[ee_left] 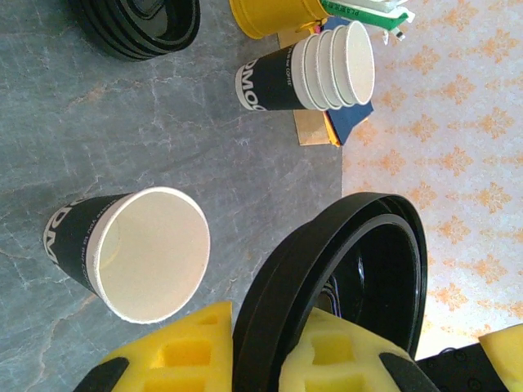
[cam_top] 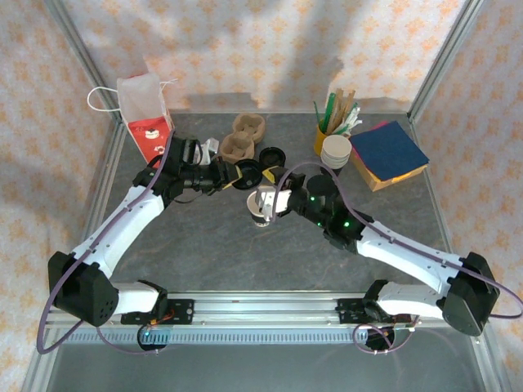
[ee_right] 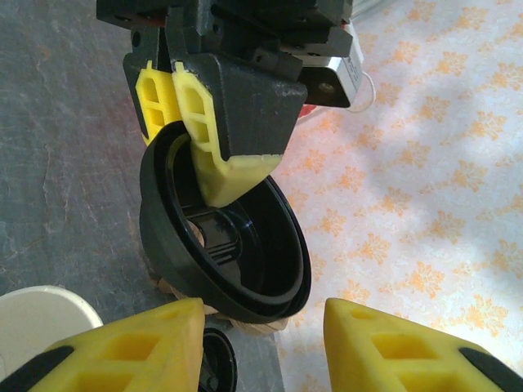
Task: Pack the takeout coffee
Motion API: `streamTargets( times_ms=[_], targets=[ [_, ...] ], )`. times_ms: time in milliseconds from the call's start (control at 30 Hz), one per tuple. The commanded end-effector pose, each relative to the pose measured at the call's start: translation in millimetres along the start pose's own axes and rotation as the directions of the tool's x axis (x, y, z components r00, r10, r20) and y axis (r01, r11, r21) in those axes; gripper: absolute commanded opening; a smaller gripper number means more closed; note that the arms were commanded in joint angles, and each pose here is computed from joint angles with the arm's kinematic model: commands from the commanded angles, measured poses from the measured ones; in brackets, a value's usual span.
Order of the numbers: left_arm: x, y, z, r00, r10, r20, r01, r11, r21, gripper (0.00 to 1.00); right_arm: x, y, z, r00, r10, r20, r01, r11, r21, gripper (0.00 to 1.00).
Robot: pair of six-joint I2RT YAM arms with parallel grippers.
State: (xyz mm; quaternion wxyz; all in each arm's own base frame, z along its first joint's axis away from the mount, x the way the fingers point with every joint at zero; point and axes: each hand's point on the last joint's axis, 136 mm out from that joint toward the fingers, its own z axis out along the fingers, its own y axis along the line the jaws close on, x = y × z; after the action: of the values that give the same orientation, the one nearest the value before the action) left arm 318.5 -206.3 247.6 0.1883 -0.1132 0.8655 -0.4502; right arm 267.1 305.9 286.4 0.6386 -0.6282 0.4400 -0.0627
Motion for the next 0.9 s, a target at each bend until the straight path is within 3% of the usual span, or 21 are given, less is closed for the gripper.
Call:
streamTargets(
  times_ms=[0,400,733,867],
  targets=[
    [5,-12,-4,0.999,-0.029,-0.027,0.03,0.999,0.036,0.09,-5,1,3,1.0,-0.022,0.005,0.022,0.999,-0.032,0.42],
    [8,-13,-2,0.999,-0.031,-0.037,0.032,0.998,0.052,0.09,-4,3,14,0.999,-0.039,-0.006,0.038,0.997,-0.064,0.37],
    [7,-18,-2,0.999,-0.027,-0.035,0.03,0.997,0.074,0.1,-2,6,18,0.999,-0.036,-0.023,0.034,0.995,-0.089,0.14],
    [5,-26,-5,1.0,-0.016,-0.028,0.018,0.995,0.097,0.34,0,7,17,0.999,-0.015,-0.035,0.012,0.996,-0.087,0.07]
  ],
)
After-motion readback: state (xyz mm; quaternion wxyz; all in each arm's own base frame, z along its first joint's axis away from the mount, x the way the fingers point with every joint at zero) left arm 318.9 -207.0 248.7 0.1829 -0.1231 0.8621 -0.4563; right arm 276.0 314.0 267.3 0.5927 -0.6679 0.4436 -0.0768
